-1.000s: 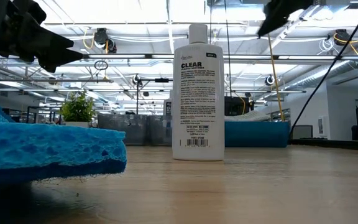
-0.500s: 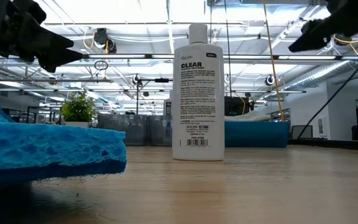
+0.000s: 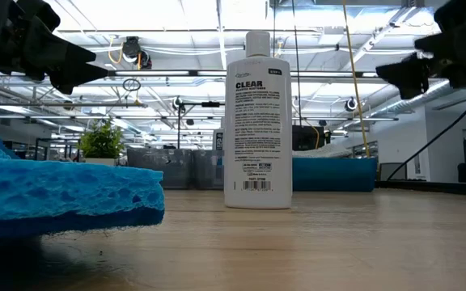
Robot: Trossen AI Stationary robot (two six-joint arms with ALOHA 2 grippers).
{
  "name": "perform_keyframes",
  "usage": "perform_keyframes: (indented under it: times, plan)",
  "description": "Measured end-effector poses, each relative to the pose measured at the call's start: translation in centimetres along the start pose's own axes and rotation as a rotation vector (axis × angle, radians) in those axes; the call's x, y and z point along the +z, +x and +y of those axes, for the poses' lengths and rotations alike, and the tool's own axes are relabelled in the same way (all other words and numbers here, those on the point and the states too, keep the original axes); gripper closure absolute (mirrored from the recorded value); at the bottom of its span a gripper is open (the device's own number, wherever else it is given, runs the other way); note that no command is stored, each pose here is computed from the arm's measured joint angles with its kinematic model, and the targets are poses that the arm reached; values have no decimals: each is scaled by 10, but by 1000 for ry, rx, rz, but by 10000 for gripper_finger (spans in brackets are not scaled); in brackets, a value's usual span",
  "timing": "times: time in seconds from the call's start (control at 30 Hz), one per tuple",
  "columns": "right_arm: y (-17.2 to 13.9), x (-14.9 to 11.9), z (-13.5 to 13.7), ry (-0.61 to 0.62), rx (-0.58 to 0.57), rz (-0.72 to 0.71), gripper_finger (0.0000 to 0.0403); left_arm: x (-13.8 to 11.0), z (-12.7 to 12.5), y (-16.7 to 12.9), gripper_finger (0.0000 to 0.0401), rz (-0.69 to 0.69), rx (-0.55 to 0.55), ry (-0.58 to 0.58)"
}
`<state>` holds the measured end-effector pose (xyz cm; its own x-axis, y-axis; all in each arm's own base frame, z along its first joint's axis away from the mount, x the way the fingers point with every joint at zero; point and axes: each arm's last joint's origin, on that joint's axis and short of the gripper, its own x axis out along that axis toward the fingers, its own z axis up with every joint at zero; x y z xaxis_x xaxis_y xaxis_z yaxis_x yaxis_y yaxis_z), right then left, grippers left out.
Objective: Pick & Place Kitchen Items
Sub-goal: Put the white plastic restorer bottle into the right black bin
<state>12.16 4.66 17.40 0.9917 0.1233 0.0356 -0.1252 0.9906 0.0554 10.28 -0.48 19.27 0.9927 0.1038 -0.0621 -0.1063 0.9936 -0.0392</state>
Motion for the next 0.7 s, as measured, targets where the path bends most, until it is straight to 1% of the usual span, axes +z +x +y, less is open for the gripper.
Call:
perform_keyframes:
  times: [0.03,0.07,0.2,0.3,0.4,0.7]
  plan:
    - [1,2,0,26,-1,-28,90,0,0,0,144,0,0,0]
    - [1,1,0,42,-4,-15,90,0,0,0,144,0,0,0]
    - [7,-10,1,36,-25,86,90,0,0,0,144,-1,0,0]
    - [18,-3,5,29,-38,98,90,0,0,0,144,-3,0,-1]
    - [27,-3,8,2,-36,114,90,0,0,0,144,0,0,0]
    - [60,9,19,6,-34,91,90,0,0,0,144,0,0,0]
